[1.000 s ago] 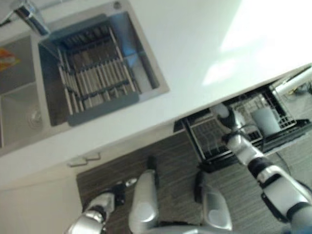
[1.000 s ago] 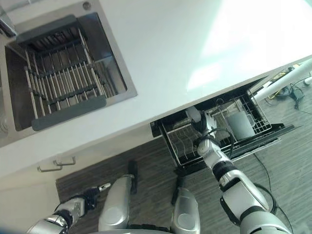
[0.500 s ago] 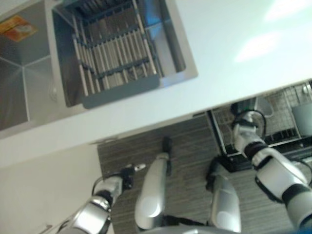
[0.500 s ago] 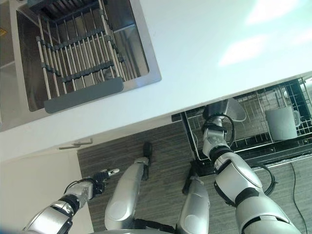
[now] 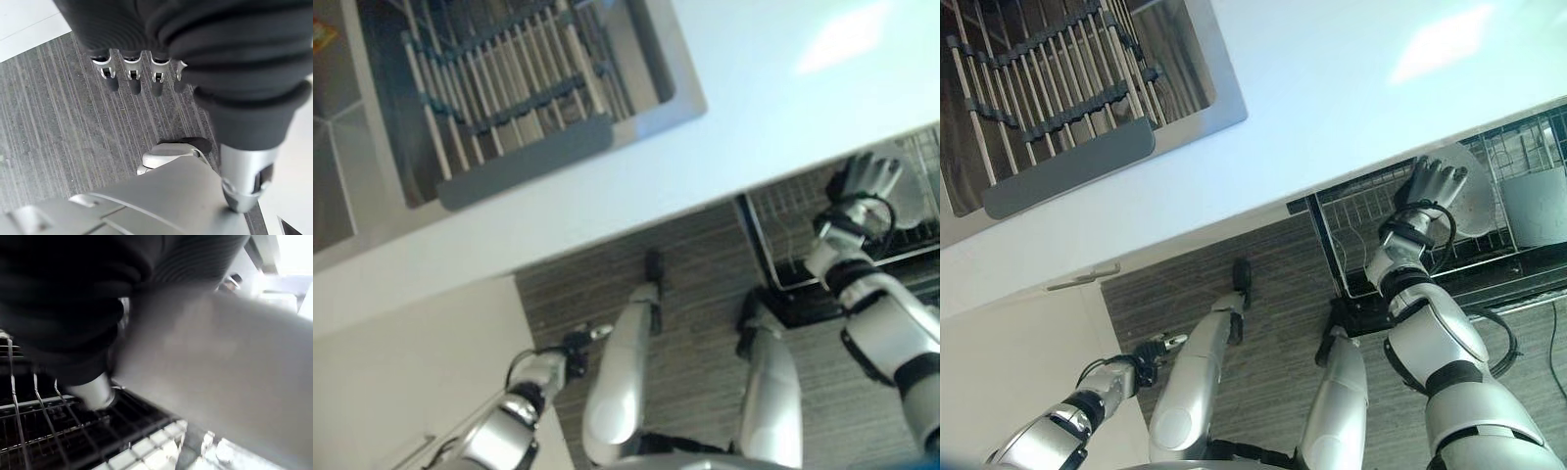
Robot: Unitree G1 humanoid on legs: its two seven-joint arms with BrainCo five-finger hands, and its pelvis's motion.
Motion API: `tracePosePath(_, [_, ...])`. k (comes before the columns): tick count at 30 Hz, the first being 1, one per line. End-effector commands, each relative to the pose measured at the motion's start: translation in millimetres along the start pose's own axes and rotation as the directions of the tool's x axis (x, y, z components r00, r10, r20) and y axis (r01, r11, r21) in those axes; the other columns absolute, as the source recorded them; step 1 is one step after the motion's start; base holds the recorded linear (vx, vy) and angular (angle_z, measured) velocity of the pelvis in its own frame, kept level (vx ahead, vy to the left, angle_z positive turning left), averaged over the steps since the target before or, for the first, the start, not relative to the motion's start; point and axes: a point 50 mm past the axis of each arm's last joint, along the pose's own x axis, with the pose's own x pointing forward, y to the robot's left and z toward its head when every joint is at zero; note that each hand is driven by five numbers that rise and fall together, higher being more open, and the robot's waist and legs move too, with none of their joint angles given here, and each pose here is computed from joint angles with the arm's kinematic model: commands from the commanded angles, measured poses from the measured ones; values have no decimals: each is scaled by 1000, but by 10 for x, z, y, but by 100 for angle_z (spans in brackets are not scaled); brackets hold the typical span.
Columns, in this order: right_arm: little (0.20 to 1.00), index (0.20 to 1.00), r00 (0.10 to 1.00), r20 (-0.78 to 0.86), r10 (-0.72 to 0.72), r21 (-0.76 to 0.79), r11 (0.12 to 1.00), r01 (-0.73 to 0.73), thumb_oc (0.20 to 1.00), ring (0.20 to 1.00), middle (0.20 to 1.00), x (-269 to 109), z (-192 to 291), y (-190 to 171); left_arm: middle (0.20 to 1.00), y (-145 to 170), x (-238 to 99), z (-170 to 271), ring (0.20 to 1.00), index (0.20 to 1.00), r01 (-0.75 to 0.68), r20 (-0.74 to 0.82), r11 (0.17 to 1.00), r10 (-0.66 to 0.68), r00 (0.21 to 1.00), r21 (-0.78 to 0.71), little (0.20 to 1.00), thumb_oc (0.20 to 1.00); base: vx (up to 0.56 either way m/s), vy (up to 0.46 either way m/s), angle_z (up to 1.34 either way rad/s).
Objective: Place the dishes in the dishwasher.
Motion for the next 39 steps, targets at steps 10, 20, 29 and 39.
tracePosePath(10, [1000,1000,978,132,161,858,475,-194,1000,1000,1000,170,500,-282,1000,-50,-29,-206,1000,1000,37,-41,999,-39,998,-35,1000,1000,5,26,-1])
tracePosePath(20, [1000,1000,996,15,85,955,295,-39,1000,1000,1000,-90,564,-379,1000,-76,-54,-446,1000,1000,8,-95,993,-19,995,-115,1000,1000,-20,42,-9])
tracePosePath(29, [1000,1000,977,-137,-165,975,149,162,1000,1000,1000,-371,224,-733,1000,-44,-125,-734,1000,1000,-58,-136,979,32,990,-196,1000,1000,-26,41,-16])
tracePosePath(39, [1000,1000,494,-627,-602,692,-140,709,1000,1000,1000,-669,-742,-1213,1000,9,-192,-936,1000,1000,-82,-170,929,20,985,-361,1000,1000,16,-23,-10])
